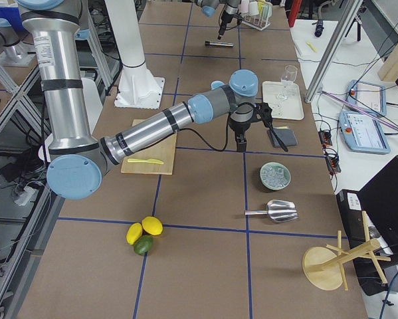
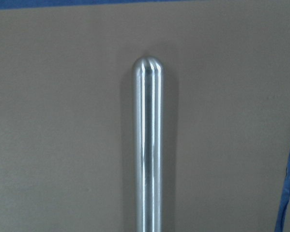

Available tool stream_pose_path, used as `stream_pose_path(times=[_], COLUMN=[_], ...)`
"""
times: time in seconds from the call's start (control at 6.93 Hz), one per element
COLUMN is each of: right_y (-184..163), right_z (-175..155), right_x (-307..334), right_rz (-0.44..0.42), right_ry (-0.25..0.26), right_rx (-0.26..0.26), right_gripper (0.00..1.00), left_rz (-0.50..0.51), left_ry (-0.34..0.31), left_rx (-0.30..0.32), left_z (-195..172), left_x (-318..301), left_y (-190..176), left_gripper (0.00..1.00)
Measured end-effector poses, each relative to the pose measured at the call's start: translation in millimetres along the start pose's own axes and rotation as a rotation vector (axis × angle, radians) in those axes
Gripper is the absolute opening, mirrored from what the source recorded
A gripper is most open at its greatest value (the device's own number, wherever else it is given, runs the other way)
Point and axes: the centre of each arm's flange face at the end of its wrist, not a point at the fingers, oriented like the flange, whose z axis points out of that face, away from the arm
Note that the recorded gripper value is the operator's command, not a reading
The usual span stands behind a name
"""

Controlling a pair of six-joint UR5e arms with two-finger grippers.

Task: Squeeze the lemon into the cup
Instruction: 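Reach the left gripper to the steel muddler and grasp it upright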

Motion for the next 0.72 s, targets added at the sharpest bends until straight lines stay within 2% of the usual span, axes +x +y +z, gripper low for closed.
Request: stream_pose_path(times=[0.72], right_y=[2.6], right_z=[-5.0], right_x=[1.5], right_rz=[-0.002], right_ry=[0.000], right_rx=[0.008], right_gripper=[1.00], left_rz=[0.004], left_ry=[-0.068], left_rx=[0.023], left_z=[19.1], left_x=[0.8], left_y=[-30.8], left_gripper=[1.00])
